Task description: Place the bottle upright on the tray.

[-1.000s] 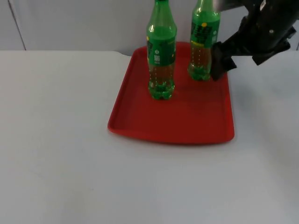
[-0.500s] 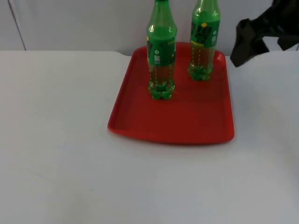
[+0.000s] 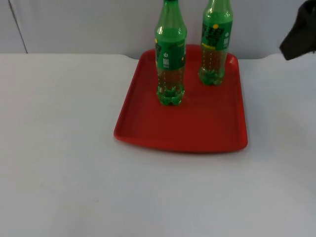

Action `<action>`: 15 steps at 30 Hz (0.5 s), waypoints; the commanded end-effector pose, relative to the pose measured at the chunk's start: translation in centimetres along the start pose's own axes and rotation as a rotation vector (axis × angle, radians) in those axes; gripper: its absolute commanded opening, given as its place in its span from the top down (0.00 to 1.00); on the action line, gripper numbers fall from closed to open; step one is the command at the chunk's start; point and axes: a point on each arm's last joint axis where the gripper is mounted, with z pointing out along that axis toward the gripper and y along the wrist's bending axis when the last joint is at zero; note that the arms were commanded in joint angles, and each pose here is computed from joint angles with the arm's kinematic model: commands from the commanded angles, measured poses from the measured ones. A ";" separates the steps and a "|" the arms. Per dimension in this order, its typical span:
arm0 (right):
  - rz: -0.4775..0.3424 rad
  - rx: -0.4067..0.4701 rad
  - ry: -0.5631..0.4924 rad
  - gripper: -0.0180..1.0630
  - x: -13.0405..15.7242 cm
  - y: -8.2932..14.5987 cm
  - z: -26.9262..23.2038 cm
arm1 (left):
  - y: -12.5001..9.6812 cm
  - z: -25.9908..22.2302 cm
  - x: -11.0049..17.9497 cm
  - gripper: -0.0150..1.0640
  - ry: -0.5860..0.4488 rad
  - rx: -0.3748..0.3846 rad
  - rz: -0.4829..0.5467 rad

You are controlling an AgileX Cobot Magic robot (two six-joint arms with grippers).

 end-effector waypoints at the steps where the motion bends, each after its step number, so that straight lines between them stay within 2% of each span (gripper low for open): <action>1: 0.015 -0.008 -0.035 0.01 0.2 0.2 -1.4 | 0.0 0.1 0.1 0.01 -0.006 -0.003 -0.003; 7: 0.016 -0.005 -0.116 0.01 1.7 0.7 -5.1 | 0.0 0.1 0.1 0.01 -0.006 -0.003 -0.003; 15: 0.017 -0.003 -0.225 0.01 5.2 1.5 -9.6 | 0.0 0.1 0.1 0.01 -0.006 -0.003 -0.003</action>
